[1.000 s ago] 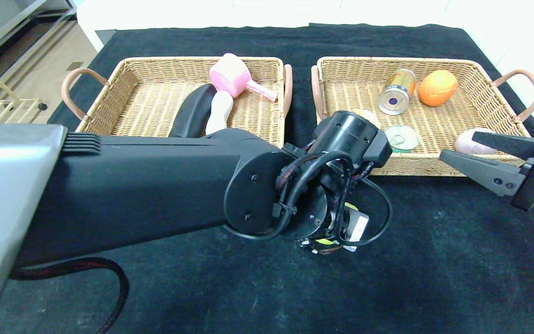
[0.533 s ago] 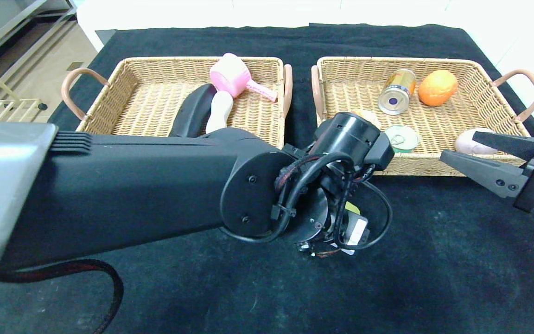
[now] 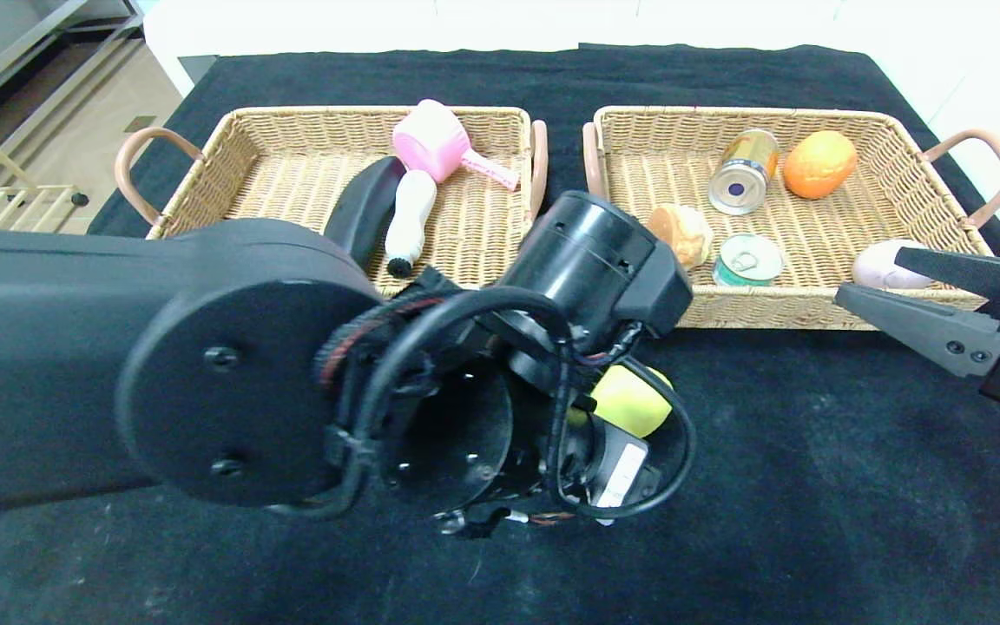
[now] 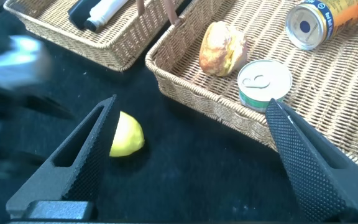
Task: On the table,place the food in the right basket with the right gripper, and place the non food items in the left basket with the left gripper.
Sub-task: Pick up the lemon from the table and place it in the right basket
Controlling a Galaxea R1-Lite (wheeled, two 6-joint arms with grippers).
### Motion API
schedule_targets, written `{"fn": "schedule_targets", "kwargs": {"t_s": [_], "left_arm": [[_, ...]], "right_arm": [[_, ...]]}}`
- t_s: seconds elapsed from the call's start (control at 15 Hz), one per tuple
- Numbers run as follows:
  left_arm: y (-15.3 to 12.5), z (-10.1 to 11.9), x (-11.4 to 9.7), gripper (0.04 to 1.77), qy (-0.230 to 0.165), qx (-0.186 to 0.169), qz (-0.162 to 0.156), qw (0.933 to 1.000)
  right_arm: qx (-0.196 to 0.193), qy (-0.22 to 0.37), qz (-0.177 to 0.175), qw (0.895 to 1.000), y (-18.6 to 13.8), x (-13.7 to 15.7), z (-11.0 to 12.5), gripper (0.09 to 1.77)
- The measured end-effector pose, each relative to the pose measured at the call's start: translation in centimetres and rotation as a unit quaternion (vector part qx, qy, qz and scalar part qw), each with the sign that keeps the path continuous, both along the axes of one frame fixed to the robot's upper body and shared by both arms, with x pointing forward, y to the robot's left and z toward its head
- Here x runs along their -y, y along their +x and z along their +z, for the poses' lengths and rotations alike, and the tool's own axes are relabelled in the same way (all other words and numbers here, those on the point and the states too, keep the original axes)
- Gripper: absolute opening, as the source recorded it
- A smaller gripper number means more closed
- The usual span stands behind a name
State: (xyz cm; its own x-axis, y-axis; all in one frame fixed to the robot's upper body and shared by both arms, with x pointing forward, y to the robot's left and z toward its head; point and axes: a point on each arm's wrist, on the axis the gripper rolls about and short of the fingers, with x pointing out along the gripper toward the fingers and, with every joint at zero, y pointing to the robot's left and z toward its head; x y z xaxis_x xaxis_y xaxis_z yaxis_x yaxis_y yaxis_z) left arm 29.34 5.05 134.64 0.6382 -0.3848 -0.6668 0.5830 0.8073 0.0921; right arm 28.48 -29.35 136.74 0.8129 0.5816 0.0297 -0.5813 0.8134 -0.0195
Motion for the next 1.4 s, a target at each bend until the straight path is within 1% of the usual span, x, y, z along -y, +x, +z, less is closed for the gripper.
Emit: {"fn": "schedule_targets", "kwargs": {"t_s": [0.2,0.33,0.4,0.6,0.73,0.8,0.87,1.0,1.13,1.2,1.4], "left_arm": [[-2.5,1.9,-3.1,1.67,-0.008,0.019,-0.021,0.9996],[-3.8,1.8,-4.9,1.68,-0.022,0.041,-0.032,0.9984],[-4.4,1.4,-5.9,1.69,-0.03,0.058,-0.04,0.9971],[-6.0,0.1,-8.4,1.69,-0.063,0.107,-0.065,0.9901],[-7.0,-0.8,-10.2,1.7,-0.079,0.124,-0.09,0.9851],[-7.5,-1.1,-11.0,1.7,-0.088,0.135,-0.104,0.9814],[-7.8,-1.4,-11.8,1.7,-0.1,0.147,-0.112,0.9776],[-8.0,-1.6,-13.3,1.7,-0.124,0.169,-0.11,0.9716],[-8.0,-1.8,-14.5,1.7,-0.139,0.18,-0.102,0.9685],[-7.9,-1.9,-15.1,1.71,-0.142,0.185,-0.094,0.9677],[-7.8,-1.8,-16.0,1.71,-0.142,0.196,-0.077,0.9672]], "right_arm": [[-0.011,-0.002,0.001,1.0,0.5,-0.1,-0.4,1.71],[-0.022,-0.004,0.005,1.0,0.8,-0.4,-0.8,1.71],[-0.031,-0.006,0.007,0.999,0.8,-0.5,-1.1,1.71],[-0.043,-0.01,0.014,0.999,0.9,-0.8,-1.4,1.71],[-0.043,-0.016,0.02,0.999,0.9,-1.1,-1.6,1.71],[-0.042,-0.019,0.022,0.999,0.8,-1.2,-1.7,1.71],[-0.041,-0.02,0.023,0.999,0.7,-1.2,-1.7,1.71],[-0.04,-0.023,0.026,0.999,0.5,-1.3,-1.8,1.71],[-0.042,-0.027,0.031,0.998,0.4,-1.6,-2.0,1.71],[-0.045,-0.028,0.034,0.998,0.4,-1.7,-2.1,1.71],[-0.047,-0.037,0.022,0.998,0.2,-2.4,-2.5,1.71]]}}
